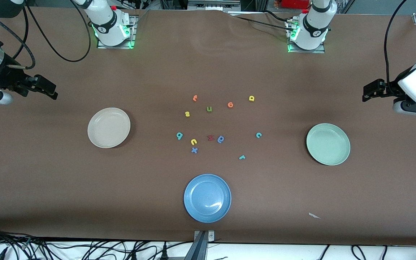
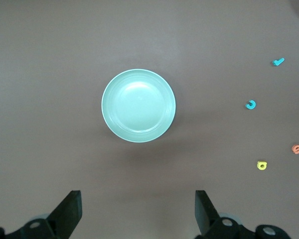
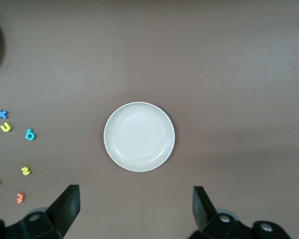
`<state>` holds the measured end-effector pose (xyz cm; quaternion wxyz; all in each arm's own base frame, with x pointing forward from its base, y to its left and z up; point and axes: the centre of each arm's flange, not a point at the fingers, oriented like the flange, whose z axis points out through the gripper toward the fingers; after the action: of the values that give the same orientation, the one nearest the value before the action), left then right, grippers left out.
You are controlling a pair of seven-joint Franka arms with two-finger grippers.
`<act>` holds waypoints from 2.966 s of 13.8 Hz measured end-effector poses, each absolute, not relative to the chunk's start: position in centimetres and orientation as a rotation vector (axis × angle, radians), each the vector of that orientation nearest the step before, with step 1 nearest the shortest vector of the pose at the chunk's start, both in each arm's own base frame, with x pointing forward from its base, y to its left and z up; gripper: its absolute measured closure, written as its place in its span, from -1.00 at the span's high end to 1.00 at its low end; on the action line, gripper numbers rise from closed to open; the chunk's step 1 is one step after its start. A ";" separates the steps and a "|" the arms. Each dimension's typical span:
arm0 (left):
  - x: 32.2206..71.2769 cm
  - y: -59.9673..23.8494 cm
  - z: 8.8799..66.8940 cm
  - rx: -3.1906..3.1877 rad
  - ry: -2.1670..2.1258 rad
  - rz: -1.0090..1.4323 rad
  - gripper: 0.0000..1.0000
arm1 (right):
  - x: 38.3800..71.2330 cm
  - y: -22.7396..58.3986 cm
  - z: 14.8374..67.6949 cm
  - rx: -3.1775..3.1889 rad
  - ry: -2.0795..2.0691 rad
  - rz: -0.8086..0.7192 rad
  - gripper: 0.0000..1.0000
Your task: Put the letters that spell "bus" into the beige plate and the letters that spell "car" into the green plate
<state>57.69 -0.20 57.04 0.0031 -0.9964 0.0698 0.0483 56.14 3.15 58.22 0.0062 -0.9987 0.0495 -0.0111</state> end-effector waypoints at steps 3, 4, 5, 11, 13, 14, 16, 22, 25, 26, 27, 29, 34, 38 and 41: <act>57.8 -0.6 57.4 -3.125 0.228 0.131 1.00 | 56.2 3.2 58.3 -3.124 0.156 -0.043 1.00; 57.8 -0.5 57.5 -3.125 0.227 0.124 1.00 | 56.2 3.2 58.3 -3.124 0.156 -0.046 1.00; 57.8 -0.4 57.5 -3.125 0.223 0.121 1.00 | 56.2 3.2 58.3 -3.124 0.156 -0.047 1.00; 57.9 0.3 57.4 -3.126 0.205 0.117 1.00 | 56.2 3.2 58.3 -3.124 0.156 -0.047 1.00; 58.0 0.2 57.4 -3.126 0.206 0.113 1.00 | 56.2 3.2 58.3 -3.124 0.156 -0.047 1.00; 58.0 0.2 57.4 -3.126 0.207 0.105 1.00 | 56.2 3.2 58.3 -3.124 0.156 -0.047 1.00; 58.1 0.2 57.5 -3.126 0.207 0.093 1.00 | 56.2 3.2 58.3 -3.124 0.156 -0.047 1.00; 58.1 0.3 57.5 -3.126 0.203 0.090 1.00 | 56.2 3.2 58.3 -3.124 0.155 -0.047 1.00; 58.1 0.3 57.5 -3.126 0.203 0.089 1.00 | 56.2 3.2 58.3 -3.124 0.155 -0.047 1.00; 58.1 0.3 57.5 -3.126 0.203 0.089 1.00 | 56.2 3.2 58.3 -3.124 0.155 -0.047 1.00; 58.1 0.3 57.5 -3.126 0.203 0.089 1.00 | 56.2 3.2 58.3 -3.124 0.155 -0.047 1.00; 58.1 0.3 57.5 -3.126 0.203 0.089 1.00 | 56.2 3.2 58.3 -3.124 0.155 -0.047 1.00; 58.1 0.3 57.5 -3.126 0.203 0.090 1.00 | 56.2 3.4 58.3 -3.125 0.151 -0.047 1.00; 58.1 0.3 57.5 -3.126 0.203 0.090 1.00 | 56.2 3.4 58.3 -3.125 0.151 -0.047 1.00; 58.2 0.3 57.5 -3.126 0.206 0.091 1.00 | 56.2 3.4 58.3 -3.125 0.151 -0.047 1.00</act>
<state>58.16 0.25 57.47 0.0039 -0.9974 0.0656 0.0289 56.22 3.40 58.29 0.0065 -0.9987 0.0482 -0.0150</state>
